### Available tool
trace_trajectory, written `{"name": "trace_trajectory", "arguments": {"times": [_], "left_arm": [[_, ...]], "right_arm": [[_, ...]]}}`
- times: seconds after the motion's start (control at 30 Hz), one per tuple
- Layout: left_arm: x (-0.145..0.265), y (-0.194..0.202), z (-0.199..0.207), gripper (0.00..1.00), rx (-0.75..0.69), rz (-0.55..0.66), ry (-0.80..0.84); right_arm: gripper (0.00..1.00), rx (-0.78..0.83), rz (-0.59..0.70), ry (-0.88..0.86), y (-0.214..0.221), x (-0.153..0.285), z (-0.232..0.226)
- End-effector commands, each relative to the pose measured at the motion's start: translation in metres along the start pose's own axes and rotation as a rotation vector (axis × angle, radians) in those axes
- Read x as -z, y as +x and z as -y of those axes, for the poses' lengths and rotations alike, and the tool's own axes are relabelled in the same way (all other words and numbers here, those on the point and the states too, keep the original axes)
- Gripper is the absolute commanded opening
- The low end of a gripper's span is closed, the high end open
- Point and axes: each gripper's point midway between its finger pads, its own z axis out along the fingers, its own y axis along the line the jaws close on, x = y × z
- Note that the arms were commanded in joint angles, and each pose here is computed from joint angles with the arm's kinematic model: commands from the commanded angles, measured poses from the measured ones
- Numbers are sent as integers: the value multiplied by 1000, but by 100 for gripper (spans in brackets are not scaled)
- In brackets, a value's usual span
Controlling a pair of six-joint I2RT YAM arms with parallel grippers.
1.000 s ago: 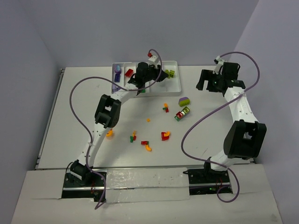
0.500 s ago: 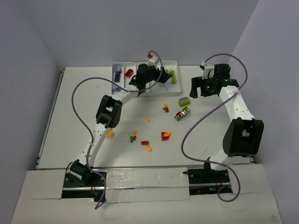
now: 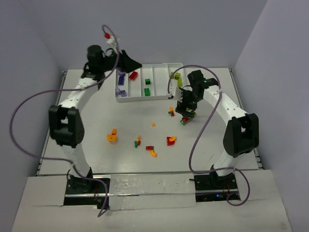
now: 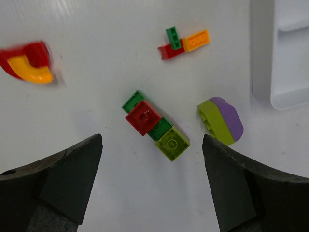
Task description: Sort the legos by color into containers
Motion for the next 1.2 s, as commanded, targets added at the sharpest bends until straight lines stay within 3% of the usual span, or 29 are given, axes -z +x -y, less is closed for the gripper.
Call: {"name": "trace_trajectory", "arguments": {"times": [0.0, 0.2, 0.8, 1.0, 1.17], "left_arm": [[55, 16, 26, 82, -13, -72, 17], [99, 30, 24, 81, -22, -91, -38], [106, 61, 6, 79, 27, -123, -64], [108, 64, 1, 79, 23, -132, -77], [108, 64, -2, 79, 26, -131, -84]], "right_arm": [[90, 280, -129, -126, 28, -19, -15], [91, 381, -209, -190, 46, -35, -12], [90, 517, -248, -224, 41, -65, -8], [75, 533, -294, -241, 47, -72, -4], [69, 553, -341, -244, 55, -77, -3]]}}
